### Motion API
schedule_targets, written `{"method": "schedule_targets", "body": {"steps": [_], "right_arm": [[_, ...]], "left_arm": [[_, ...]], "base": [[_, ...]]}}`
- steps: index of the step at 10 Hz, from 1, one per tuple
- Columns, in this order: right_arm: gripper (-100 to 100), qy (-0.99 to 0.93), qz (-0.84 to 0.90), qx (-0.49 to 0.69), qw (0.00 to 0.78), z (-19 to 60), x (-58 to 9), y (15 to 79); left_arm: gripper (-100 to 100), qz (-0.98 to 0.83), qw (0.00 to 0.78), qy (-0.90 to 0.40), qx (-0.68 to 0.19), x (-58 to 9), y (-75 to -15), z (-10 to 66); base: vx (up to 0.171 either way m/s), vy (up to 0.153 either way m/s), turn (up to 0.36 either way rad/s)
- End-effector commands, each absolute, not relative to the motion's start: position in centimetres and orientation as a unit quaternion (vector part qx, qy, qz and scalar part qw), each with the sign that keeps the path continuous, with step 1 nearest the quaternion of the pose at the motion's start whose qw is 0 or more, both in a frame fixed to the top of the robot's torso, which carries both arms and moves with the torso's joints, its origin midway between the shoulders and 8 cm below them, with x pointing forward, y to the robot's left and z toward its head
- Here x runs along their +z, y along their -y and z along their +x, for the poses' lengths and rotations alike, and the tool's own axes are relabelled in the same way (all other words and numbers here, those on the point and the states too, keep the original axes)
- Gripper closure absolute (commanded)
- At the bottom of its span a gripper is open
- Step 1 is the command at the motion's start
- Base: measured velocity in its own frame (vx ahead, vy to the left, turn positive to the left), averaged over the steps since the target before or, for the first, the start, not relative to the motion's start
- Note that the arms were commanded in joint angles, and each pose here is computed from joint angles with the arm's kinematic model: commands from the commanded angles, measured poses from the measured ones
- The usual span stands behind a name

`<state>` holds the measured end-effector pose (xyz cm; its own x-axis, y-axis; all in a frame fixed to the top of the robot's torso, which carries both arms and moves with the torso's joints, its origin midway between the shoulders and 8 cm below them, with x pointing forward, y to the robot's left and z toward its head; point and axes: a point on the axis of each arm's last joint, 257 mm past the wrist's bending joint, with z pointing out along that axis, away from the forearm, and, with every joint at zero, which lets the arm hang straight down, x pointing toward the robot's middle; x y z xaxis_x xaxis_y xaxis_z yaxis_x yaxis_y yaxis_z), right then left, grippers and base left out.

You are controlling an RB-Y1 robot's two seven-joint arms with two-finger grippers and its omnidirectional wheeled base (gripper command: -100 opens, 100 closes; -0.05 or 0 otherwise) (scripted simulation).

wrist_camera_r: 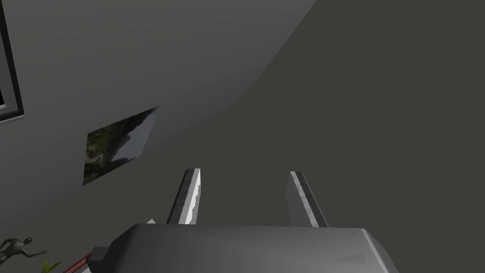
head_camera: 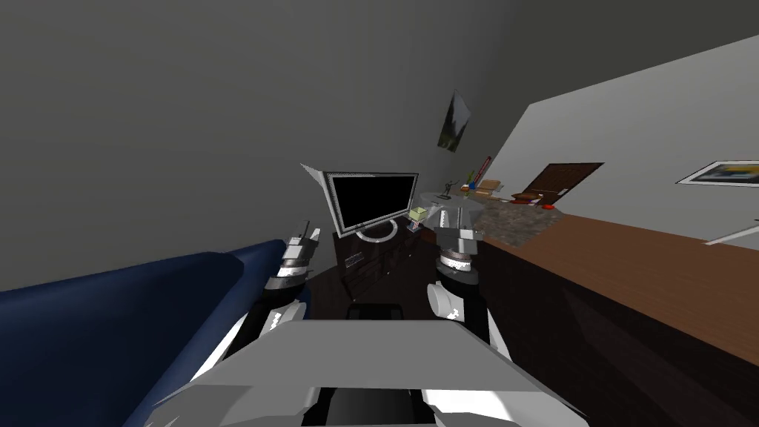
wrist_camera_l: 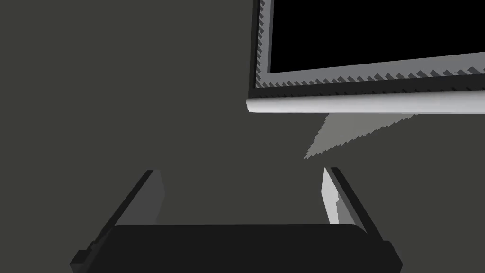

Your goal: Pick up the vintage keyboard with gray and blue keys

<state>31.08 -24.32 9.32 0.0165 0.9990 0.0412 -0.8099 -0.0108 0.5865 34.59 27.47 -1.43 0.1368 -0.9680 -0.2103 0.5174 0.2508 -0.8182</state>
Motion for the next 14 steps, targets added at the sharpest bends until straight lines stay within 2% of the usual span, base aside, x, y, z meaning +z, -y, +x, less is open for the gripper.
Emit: {"method": "schedule_targets", "body": {"steps": [1, 7, 14], "right_arm": [[0, -0.202, 0.234, 0.671, 0.674, 31.1, 9.3, 24.3], [0, -0.202, 0.234, 0.671, 0.674, 31.1, 9.3, 24.3], [0, -0.202, 0.234, 0.671, 0.674, 31.1, 9.3, 24.3]], "left_arm": [[-100, -0.328, 0.67, -0.401, -0.532, -3.9, -28.4, 35.1], [-100, -0.482, 0.571, -0.447, -0.492, -15.3, -34.1, 33.9], [-100, -0.607, 0.486, -0.443, -0.447, -23.9, -38.3, 30.4]], "base": [[-0.013, -0.067, -0.171], [-0.02, -0.083, -0.257], [0.009, -0.052, -0.176]]}}
